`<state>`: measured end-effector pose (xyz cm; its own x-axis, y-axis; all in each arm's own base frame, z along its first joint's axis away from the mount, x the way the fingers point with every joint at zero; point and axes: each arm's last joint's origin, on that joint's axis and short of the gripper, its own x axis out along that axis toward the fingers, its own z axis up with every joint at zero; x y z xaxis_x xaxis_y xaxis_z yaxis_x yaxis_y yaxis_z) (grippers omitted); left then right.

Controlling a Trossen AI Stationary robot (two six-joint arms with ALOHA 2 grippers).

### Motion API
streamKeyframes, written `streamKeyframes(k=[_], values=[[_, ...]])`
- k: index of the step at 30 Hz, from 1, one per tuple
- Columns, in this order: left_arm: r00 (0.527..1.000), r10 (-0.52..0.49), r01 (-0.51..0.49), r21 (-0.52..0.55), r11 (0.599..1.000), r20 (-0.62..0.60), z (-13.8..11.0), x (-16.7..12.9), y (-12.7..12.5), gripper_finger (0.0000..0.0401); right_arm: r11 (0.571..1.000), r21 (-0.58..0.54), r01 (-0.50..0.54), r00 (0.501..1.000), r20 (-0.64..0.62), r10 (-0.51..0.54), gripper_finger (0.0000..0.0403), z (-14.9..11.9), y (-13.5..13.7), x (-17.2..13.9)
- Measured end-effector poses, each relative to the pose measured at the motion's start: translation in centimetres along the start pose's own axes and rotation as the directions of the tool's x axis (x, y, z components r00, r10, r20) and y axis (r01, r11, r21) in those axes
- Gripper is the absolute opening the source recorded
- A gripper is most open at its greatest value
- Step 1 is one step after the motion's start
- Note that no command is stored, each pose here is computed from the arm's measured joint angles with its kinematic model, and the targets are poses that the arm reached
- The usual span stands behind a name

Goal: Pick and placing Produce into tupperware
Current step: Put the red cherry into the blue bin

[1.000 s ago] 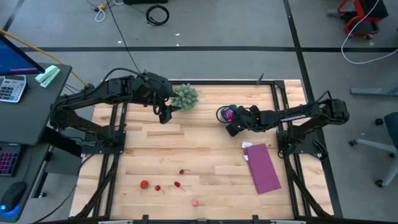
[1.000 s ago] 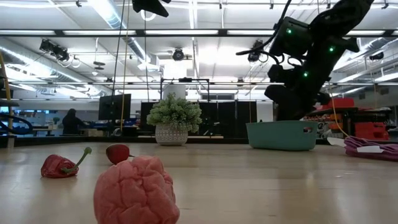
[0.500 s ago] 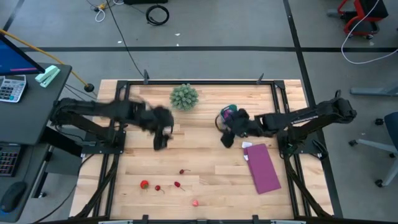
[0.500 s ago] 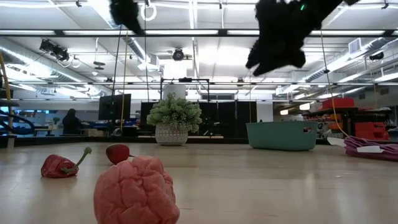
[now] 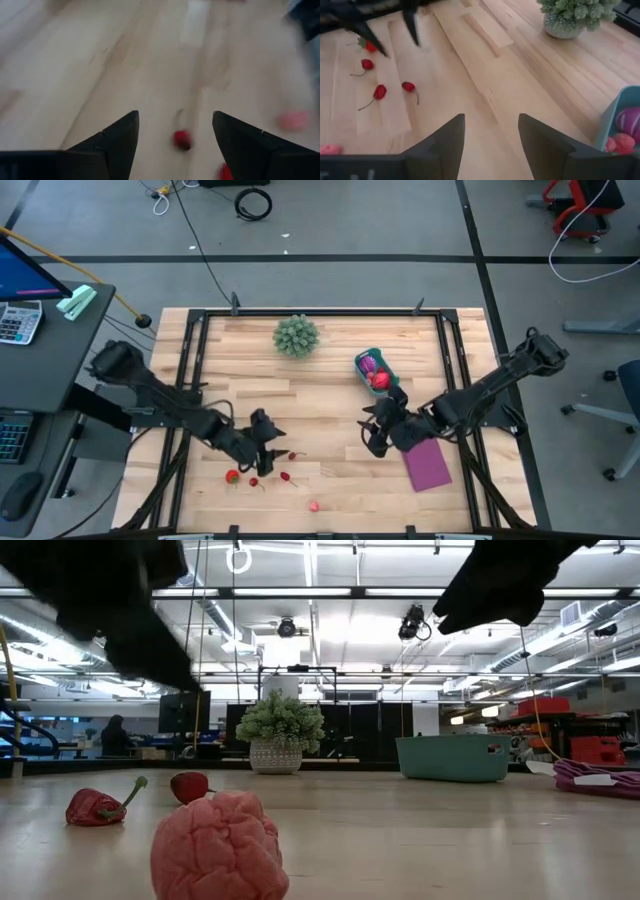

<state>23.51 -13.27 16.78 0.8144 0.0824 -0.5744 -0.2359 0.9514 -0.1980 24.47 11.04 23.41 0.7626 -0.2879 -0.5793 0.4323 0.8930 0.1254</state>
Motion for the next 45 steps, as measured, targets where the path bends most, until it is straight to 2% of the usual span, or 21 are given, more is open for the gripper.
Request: streamKeyframes(k=[3,10,14,21,27,34,45], values=[[0.998,0.059,-0.057,0.042,0.997,-0.034,-1.5,1.8,-0.4,0.0252,1.0,-0.007,0.001,1.0,-0.005,-0.001,0.0194,-0.3,0.2,0.1],[0.995,0.087,-0.082,0.079,0.993,-0.053,-3.1,5.0,-3.1,0.0236,1.0,-0.001,0.018,1.0,0.007,-0.018,0.0193,-0.3,0.2,0.2],[0.993,0.103,-0.098,0.08,0.992,-0.061,-3.7,5.9,-3.8,0.0228,1.0,0.004,0.027,1.0,0.012,-0.027,0.0193,-0.3,0.1,0.2],[0.984,0.165,-0.162,0.037,0.986,-0.068,-5.1,7.1,-3.5,0.0214,0.999,0.012,0.03,0.999,0.015,-0.03,0.0193,-0.3,0.1,0.2],[0.985,0.163,-0.161,0.035,0.986,-0.062,-4.8,6.9,-3.5,0.0191,0.999,0.012,0.035,0.999,0.02,-0.036,0.0193,-0.3,0.1,0.2],[0.984,0.167,-0.167,0.021,0.986,-0.054,-4.4,6.9,-3.2,0.0149,0.999,0.009,0.038,0.999,0.022,-0.038,0.0194,-0.2,0.1,0.2],[0.984,0.175,-0.175,0.039,0.984,-0.017,-3.4,7.6,-2.7,0.0051,0.999,0.006,0.039,0.999,0.022,-0.039,0.0194,-0.3,0.1,0.2]])
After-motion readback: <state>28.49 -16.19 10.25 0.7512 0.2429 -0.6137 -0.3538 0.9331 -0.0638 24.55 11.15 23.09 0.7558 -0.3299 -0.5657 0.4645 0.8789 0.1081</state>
